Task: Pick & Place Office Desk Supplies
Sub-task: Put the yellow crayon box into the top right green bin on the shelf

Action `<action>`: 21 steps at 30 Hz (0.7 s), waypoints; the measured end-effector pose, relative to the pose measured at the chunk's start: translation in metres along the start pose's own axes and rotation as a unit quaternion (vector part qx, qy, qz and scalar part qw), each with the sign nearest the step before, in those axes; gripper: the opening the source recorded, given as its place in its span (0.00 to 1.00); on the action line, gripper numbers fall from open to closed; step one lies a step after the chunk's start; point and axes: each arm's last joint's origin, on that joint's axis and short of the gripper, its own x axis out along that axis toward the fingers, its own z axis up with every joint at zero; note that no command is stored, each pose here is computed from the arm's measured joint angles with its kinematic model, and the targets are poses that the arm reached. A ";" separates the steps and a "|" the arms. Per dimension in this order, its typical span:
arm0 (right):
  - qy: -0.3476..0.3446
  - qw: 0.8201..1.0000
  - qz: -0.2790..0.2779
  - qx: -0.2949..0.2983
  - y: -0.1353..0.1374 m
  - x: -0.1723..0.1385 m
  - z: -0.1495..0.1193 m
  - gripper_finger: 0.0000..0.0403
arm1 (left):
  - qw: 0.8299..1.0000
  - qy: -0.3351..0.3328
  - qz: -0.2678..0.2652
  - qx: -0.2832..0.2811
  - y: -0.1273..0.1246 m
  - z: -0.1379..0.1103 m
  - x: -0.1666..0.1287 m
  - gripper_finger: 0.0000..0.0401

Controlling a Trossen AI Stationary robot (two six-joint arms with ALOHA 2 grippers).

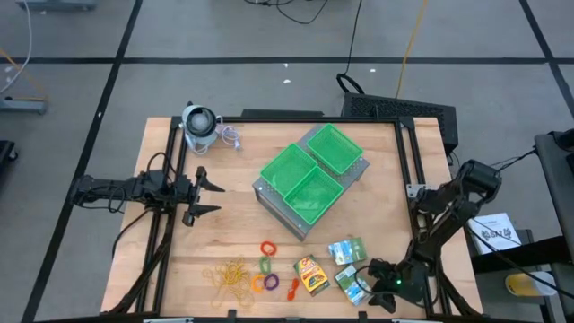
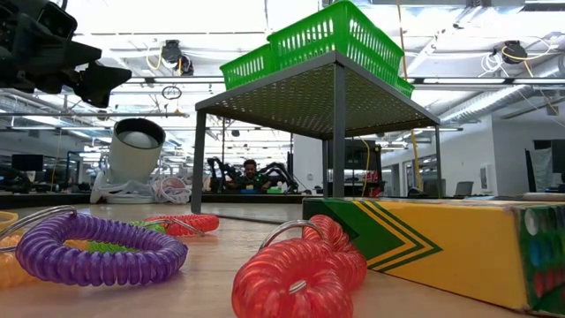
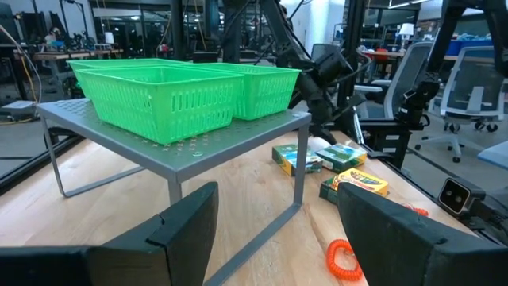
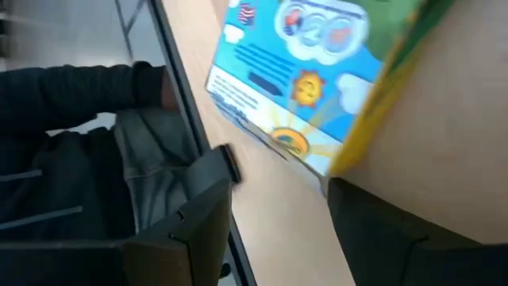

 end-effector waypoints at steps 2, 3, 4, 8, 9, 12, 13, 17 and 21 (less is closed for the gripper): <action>-0.009 1.000 0.010 -0.011 0.001 0.002 0.000 0.50 | 1.000 0.000 0.000 0.000 0.000 0.000 0.000 0.66; -0.017 1.000 0.014 -0.020 0.002 0.002 0.000 0.50 | 1.000 -0.001 0.000 0.000 0.000 0.000 0.000 0.66; -0.027 0.999 0.017 -0.029 0.002 0.002 0.001 0.50 | 1.000 -0.001 0.000 0.000 0.000 0.000 0.000 0.66; -0.058 0.997 0.015 -0.045 0.002 0.003 0.005 0.50 | 1.000 0.000 0.000 0.000 0.000 0.000 0.000 0.66; -0.061 0.997 0.011 -0.048 0.001 0.003 0.005 0.50 | 1.000 0.000 0.000 0.000 0.000 0.000 0.000 0.66; -0.065 0.996 0.009 -0.061 0.001 0.003 0.007 0.50 | 1.000 0.000 0.000 0.000 0.000 0.000 0.000 0.66; -0.066 0.996 0.010 -0.063 0.001 0.003 0.008 0.50 | 1.000 0.000 0.000 0.000 0.000 0.000 0.000 0.66; -0.068 0.995 0.010 -0.065 0.002 0.003 0.010 0.50 | 1.000 0.000 0.000 0.000 0.000 0.000 0.000 0.66; -0.069 0.995 0.014 -0.071 0.003 0.003 0.010 0.47 | 1.000 0.000 0.000 0.000 0.000 0.000 0.000 0.66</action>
